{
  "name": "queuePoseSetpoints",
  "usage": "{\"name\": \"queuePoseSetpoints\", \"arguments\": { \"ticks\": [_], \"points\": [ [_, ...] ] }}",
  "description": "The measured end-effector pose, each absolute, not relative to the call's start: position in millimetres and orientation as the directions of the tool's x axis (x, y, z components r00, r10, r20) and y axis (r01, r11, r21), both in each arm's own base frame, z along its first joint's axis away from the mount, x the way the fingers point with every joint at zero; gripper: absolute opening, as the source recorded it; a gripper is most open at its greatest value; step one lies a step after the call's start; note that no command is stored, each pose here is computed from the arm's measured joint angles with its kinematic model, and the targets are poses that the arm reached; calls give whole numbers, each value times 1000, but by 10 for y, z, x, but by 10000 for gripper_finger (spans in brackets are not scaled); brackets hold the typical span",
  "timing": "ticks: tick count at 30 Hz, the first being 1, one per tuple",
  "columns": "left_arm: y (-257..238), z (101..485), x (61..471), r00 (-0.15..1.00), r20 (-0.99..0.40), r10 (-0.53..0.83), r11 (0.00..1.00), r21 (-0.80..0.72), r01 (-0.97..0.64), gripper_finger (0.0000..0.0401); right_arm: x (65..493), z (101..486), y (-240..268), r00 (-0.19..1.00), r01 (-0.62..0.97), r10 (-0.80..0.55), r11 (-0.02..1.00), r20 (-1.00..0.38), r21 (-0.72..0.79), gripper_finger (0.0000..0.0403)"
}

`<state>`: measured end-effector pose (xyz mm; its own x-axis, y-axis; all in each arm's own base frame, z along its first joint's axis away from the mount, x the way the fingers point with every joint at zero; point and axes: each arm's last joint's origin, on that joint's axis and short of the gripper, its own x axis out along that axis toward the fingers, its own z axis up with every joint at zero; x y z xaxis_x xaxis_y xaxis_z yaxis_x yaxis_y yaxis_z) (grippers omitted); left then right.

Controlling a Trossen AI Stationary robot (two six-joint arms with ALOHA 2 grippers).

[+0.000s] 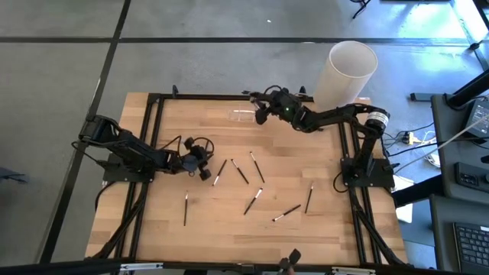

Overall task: Put items in baskets/containers
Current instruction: Put the black eyeshadow brush into the transparent organizer

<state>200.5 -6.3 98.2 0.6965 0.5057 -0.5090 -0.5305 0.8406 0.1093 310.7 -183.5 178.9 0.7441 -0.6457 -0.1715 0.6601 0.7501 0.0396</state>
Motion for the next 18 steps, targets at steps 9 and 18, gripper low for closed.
{"name": "queuePoseSetpoints", "arguments": {
  "ticks": [9,18],
  "points": [
    [-153,948,2005,746,-586,314,900,-65,-430,49,3071,2405,-1346,723,687,-688,726,-61,-33,157],
    [-191,1002,2063,760,-560,330,885,-97,-455,49,2941,2575,-926,842,520,-480,843,-248,135,131]
  ]
}}
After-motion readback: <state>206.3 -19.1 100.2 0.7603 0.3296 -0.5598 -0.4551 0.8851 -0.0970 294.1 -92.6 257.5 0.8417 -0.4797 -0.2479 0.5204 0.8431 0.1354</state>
